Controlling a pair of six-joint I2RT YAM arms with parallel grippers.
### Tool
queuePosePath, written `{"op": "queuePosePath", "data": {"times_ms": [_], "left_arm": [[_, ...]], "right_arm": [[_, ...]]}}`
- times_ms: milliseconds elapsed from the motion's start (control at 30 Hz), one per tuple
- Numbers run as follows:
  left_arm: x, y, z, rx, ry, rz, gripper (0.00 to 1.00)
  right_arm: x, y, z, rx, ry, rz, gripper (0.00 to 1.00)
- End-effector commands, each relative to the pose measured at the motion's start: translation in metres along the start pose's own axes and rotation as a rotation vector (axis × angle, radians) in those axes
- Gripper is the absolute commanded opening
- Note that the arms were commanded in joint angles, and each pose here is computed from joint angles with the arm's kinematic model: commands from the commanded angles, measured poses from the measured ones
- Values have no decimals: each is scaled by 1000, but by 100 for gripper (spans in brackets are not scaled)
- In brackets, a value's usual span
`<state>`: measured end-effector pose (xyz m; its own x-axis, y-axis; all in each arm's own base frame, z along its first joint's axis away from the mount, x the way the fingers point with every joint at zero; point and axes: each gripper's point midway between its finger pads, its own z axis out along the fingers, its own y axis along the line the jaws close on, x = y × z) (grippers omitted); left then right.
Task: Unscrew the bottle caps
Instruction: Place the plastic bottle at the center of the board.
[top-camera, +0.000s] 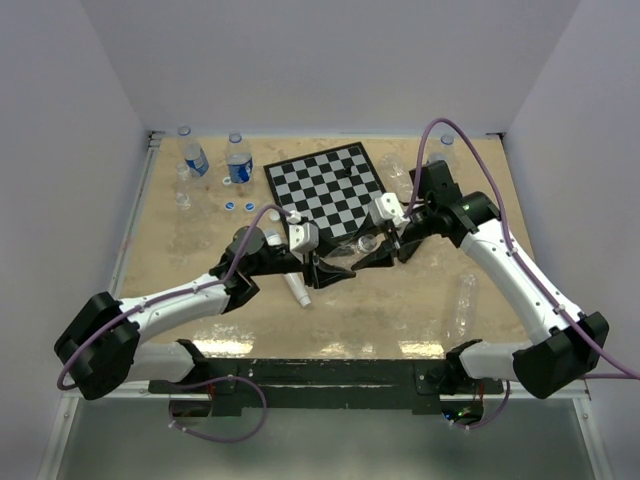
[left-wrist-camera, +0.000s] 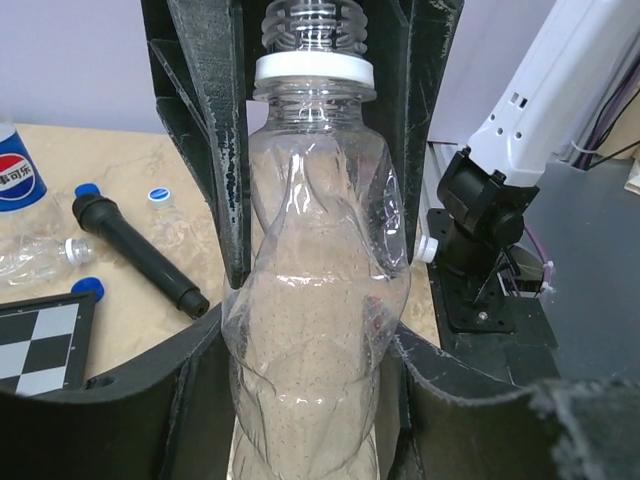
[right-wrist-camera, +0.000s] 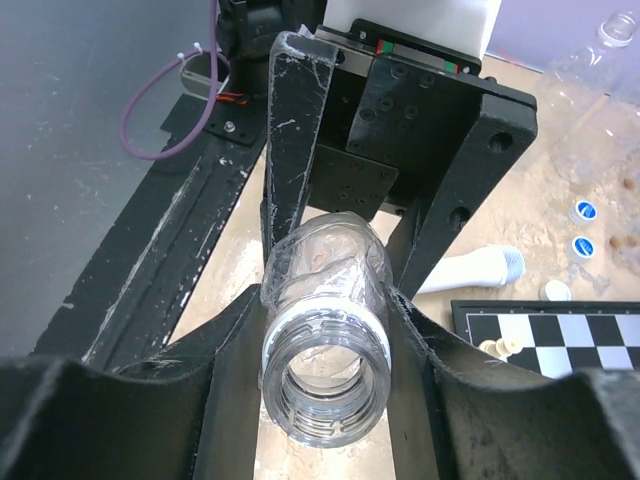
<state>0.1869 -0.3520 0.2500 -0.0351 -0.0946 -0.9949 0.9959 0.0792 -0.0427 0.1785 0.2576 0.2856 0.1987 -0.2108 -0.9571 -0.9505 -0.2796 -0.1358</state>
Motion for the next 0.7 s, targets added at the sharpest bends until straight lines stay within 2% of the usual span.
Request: {"op": "queuePosePath", "data": {"times_ms": [0, 67, 200, 300, 433, 533, 667], "left_arm": [[-45, 10, -3, -78, -103, 92, 55], [-48, 12, -9, -115, -90, 104, 74], [-57, 15, -27, -194, -37, 169, 100], [-61, 18, -45, -258, 29, 235, 100], [-57, 22, -76, -374, 122, 280, 100], [-37, 34, -102, -498, 178, 294, 100], [-18, 45, -121, -607, 194, 286, 100]], "right_arm": [[-7, -4, 0, 20, 1, 5, 22], [-9, -6, -4, 45, 4, 14, 22], [-15, -16, -23, 129, 3, 13, 22], [-11, -28, -44, 238, 41, 25, 22], [1, -49, -86, 472, 166, 37, 21], [15, -58, -123, 640, 237, 80, 21], [30, -64, -162, 784, 298, 152, 22]]}}
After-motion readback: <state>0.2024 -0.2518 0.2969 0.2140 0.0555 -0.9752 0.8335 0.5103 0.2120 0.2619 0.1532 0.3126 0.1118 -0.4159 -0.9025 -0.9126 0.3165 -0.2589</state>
